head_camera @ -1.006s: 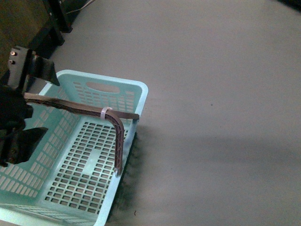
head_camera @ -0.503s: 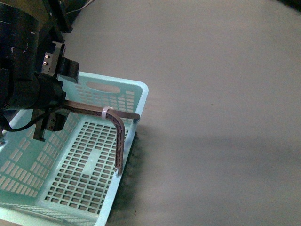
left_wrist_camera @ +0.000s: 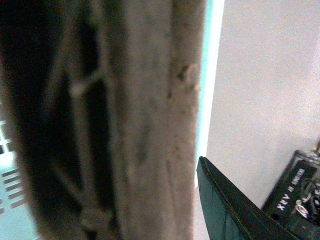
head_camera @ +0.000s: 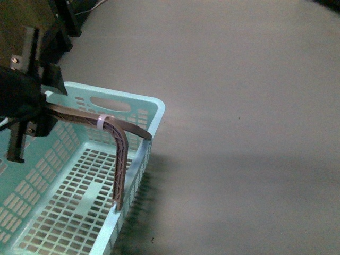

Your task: Pick mango and avocado into basket

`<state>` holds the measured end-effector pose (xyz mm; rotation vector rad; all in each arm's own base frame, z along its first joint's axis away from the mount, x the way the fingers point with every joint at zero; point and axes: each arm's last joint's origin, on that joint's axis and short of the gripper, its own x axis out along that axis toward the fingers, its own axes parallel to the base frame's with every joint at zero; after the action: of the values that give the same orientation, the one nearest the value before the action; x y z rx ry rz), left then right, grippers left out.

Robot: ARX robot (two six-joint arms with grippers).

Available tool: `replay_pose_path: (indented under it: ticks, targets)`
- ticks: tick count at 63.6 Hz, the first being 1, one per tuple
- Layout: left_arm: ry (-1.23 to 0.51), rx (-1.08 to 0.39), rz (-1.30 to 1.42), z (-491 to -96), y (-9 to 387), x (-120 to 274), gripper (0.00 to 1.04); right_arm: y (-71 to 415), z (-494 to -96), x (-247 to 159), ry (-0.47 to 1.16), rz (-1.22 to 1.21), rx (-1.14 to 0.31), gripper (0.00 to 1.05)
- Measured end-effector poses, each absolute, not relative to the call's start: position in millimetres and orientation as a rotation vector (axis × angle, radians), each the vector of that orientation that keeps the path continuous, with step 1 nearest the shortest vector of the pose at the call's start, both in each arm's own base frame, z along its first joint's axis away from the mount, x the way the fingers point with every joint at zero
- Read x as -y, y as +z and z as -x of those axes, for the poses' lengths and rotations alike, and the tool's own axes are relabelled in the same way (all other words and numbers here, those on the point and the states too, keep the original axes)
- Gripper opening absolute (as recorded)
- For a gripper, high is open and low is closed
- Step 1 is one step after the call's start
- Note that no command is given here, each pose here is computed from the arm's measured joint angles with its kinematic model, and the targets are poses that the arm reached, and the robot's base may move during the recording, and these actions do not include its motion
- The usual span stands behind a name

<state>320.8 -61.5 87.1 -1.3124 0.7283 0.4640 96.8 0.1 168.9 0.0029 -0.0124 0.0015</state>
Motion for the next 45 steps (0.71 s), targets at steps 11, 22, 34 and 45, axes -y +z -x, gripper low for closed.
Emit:
replay_pose_path:
  ticks: [11, 22, 34, 45]
  targets:
    - [0.406, -0.682, 1.376, -287, 149, 55, 0.29, 169, -97, 0, 0.002, -0.003, 0.012, 0.96]
    - [0.304, -0.574, 1.446, -248, 225, 43, 0.29, 169, -97, 0, 0.002, -0.003, 0.012, 0.96]
    - [0.177, -0.393, 1.502, -198, 304, 22, 0.29, 169, -97, 0, 0.002, -0.003, 0.012, 0.96]
    - [0.145, -0.352, 1.513, -175, 326, 16, 0.29, 169, -97, 0, 0.002, -0.003, 0.012, 0.96]
